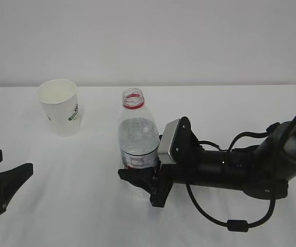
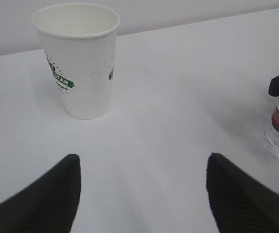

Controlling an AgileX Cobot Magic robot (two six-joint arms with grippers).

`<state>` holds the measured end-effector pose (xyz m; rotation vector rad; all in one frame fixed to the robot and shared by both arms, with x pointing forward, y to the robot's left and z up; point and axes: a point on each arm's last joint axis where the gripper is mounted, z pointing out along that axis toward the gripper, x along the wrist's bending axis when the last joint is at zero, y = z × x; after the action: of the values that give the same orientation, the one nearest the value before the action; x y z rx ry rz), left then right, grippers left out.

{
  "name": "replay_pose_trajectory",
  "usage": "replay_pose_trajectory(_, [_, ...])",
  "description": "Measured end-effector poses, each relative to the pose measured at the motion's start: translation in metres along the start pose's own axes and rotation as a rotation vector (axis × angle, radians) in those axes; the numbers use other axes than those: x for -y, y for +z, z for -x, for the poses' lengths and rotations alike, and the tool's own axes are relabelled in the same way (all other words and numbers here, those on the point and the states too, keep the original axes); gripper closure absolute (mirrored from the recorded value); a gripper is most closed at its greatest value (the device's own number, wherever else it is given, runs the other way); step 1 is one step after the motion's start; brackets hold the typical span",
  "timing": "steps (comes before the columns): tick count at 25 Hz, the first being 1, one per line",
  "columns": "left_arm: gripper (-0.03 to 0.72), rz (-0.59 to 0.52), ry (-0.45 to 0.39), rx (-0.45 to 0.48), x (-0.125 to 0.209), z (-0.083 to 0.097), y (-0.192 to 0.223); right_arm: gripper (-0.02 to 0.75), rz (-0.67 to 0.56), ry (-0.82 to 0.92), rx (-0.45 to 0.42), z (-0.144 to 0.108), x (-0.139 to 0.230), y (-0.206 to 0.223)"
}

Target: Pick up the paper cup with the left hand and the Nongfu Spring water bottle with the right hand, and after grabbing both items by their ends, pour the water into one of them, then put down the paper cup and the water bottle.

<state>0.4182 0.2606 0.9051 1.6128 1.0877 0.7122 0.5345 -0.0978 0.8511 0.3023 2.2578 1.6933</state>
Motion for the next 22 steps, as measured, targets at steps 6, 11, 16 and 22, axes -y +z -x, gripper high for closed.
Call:
replay_pose_trajectory(6, [0.102,-0.008,-0.004,0.0,0.002,0.0,0.001,0.273,-0.002,-0.003,0.002,0.0,-0.001,0.0])
replay_pose_trajectory(11, [0.102,-0.014,-0.007,-0.001,0.003,0.0,0.001,0.274,0.013,-0.008,0.033,0.004,-0.01,-0.002])
replay_pose_trajectory(16, [0.102,-0.014,-0.007,-0.002,0.003,-0.001,0.001,0.274,0.034,-0.031,0.042,0.007,-0.021,-0.004])
replay_pose_trajectory(22, [0.102,-0.014,-0.007,-0.001,0.003,0.0,0.001,0.274,0.06,-0.062,0.056,0.009,-0.037,-0.008])
